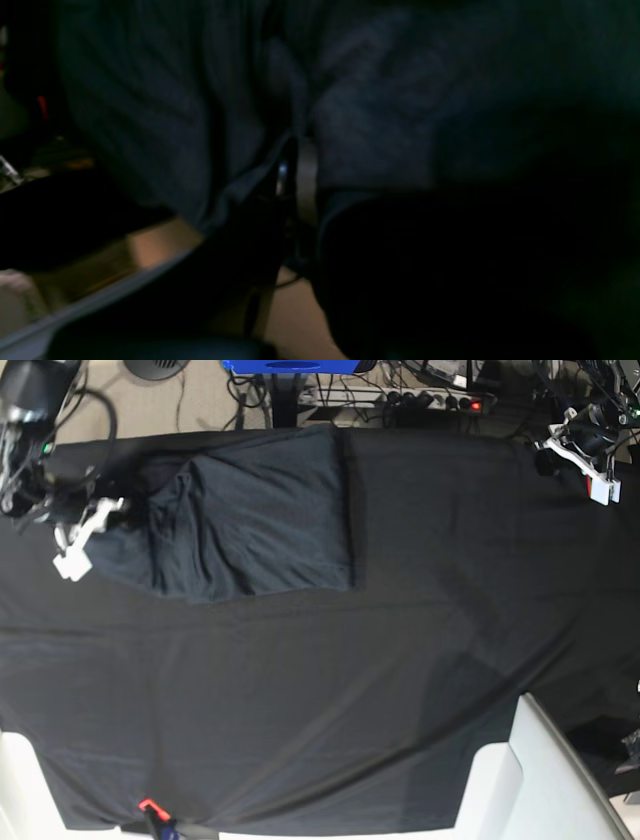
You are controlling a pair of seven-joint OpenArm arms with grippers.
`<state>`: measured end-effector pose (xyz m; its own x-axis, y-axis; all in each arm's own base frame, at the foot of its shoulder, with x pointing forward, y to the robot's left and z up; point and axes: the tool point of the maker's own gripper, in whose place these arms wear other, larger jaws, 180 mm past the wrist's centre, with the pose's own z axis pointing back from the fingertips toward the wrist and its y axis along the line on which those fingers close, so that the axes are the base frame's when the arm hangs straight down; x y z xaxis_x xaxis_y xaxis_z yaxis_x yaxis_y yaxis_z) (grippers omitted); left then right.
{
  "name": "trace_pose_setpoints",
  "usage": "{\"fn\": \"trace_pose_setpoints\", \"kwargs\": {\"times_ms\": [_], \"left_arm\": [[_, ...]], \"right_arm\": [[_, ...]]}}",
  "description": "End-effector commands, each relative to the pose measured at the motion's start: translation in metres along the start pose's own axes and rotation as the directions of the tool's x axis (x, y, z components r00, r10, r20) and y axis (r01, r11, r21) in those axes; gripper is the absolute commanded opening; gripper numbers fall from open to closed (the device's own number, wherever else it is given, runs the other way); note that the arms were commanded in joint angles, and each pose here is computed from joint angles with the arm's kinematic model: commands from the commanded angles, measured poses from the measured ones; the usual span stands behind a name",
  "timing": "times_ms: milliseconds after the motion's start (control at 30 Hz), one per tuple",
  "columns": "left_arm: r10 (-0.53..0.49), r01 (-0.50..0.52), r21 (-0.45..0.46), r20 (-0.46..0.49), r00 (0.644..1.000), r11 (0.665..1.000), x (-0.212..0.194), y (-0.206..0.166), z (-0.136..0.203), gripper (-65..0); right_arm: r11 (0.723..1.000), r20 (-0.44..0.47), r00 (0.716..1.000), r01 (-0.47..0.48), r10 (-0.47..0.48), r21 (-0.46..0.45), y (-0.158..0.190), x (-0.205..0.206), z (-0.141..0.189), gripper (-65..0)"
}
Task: Fold the T-shirt properly
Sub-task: 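Move the right gripper to the shirt's outer edge and straighten it, then reach the right gripper over the folded shirt and grasp its bunched fabric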
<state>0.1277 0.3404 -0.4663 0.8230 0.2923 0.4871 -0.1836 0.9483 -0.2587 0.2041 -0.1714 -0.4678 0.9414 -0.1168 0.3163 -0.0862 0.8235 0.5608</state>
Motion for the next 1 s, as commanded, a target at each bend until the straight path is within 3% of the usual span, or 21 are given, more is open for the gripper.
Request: {"fn": "trace_pose_setpoints", "kwargs": {"times_ms": [0,133,600,833,967], "left_arm": [[-0.022,0.022,0.004,0.035,0.999,1.0,0.014,0.004,0.006,-65.0],[-0.021,0.021,0.003,0.035,0.999,1.0,0.013,0.004,0.005,-65.0],[-0.021,0.021,0.003,0.035,0.999,1.0,0.013,0.004,0.005,-65.0],[-0.021,0.021,0.003,0.035,0.999,1.0,0.013,0.004,0.005,-65.0],[-0.021,0.021,0.003,0.035,0.999,1.0,0.013,0.004,0.005,-65.0]], "right_arm": [[0.997,0.055,0.996,-0.071,0.071,0.006,0.011,0.022,0.007,-64.2],[0.98,0.034,0.98,-0.199,0.198,0.025,0.045,0.025,0.004,-64.2],[0.987,-0.044,0.995,-0.081,0.088,0.136,0.143,0.011,-0.04,-64.2],[0.986,-0.018,0.998,-0.049,0.052,0.159,0.168,0.016,-0.058,-64.2],[0.989,-0.061,0.998,0.001,0.008,0.148,0.167,0.008,-0.072,-64.2]]}}
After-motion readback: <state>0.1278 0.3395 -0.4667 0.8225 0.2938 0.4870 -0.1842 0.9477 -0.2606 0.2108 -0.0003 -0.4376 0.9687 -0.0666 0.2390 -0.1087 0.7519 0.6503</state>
